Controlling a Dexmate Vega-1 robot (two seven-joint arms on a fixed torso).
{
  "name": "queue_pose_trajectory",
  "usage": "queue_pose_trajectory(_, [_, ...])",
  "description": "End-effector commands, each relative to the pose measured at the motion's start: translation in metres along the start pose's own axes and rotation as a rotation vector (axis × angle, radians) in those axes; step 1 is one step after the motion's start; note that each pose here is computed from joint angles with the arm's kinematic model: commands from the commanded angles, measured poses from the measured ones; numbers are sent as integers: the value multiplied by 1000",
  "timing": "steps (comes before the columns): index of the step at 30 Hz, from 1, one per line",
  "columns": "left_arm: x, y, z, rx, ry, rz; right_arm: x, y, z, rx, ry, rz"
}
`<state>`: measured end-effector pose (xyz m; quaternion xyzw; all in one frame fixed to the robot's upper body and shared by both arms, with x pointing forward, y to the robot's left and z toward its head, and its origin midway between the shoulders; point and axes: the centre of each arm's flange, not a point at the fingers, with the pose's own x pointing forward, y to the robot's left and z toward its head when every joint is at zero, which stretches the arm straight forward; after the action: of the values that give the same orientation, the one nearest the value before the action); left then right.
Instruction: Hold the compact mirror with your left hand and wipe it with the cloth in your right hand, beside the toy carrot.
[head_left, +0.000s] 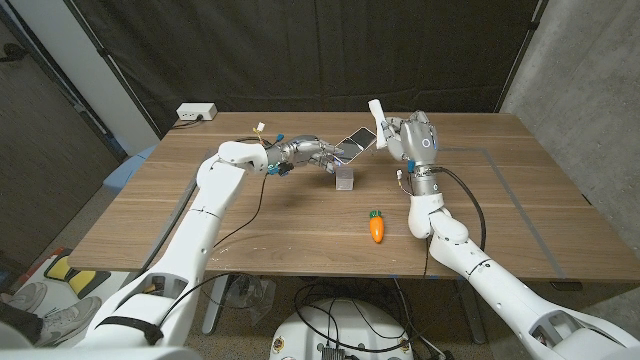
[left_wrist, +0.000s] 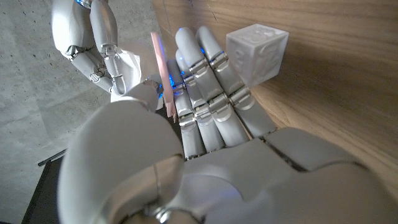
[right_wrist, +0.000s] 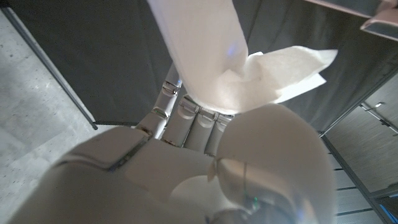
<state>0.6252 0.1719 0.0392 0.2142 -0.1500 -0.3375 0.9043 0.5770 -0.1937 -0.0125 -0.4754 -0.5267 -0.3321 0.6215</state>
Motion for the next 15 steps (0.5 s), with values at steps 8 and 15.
queue_pose_trajectory(8, [-20,-17,-12,-132,-3,124,-2,-3,-31,-65,152,103])
queue_pose_trajectory(15, [-29,-24,-14,-169,4,168,-5,-4,-39,-89,201,159])
